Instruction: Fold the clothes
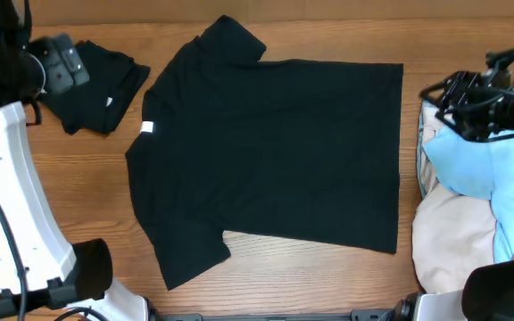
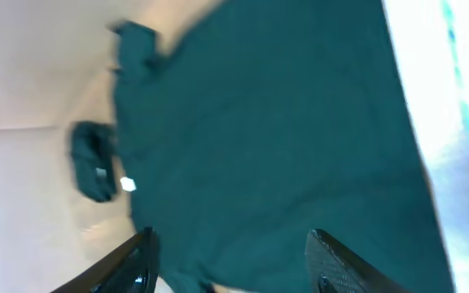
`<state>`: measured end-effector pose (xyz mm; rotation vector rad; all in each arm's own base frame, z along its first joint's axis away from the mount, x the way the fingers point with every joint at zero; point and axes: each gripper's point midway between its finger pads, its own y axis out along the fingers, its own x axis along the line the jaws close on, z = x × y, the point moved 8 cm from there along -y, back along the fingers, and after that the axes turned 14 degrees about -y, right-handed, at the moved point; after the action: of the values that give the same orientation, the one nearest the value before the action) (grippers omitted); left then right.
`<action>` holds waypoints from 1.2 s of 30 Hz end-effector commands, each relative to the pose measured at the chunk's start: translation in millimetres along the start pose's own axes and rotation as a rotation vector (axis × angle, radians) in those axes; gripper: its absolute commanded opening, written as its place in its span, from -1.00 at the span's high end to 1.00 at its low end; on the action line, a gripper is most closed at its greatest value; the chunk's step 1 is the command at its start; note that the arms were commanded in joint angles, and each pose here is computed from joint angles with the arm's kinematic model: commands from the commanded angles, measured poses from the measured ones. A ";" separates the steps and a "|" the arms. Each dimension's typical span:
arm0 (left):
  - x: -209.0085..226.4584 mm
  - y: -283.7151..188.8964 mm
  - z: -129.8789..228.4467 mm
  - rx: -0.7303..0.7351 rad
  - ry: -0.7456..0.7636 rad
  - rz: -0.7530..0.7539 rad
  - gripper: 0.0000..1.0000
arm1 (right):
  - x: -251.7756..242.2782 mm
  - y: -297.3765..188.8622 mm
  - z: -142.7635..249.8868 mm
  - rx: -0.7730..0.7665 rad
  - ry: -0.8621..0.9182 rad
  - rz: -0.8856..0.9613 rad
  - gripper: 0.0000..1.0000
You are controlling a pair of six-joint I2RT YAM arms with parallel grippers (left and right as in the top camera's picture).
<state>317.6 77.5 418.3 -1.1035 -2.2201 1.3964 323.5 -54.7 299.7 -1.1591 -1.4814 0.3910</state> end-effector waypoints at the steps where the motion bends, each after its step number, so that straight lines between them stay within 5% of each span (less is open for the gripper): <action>1: 1.7 28.9 9.6 0.119 -0.022 -0.020 -0.89 | -11.4 20.6 12.6 0.083 0.001 0.104 -0.22; 15: 15.7 171.3 80.8 0.435 0.055 -0.144 -0.87 | -48.6 104.1 55.4 0.188 -0.089 0.238 -0.42; 22: 26.3 227.1 114.9 0.444 0.117 -0.128 0.17 | -52.0 108.1 61.7 0.214 -0.138 0.229 -0.54; 29: 28.1 249.5 135.2 0.464 0.234 -0.040 0.02 | -52.2 107.5 64.3 0.229 -0.131 0.230 -0.57; 36: 39.8 271.8 160.1 0.469 0.227 -0.041 0.13 | -52.2 107.3 64.9 0.232 -0.129 0.231 -0.59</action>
<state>325.8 71.5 111.6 -0.9725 -1.6823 1.5667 305.9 -24.4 169.4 -1.1361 -1.3721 0.7765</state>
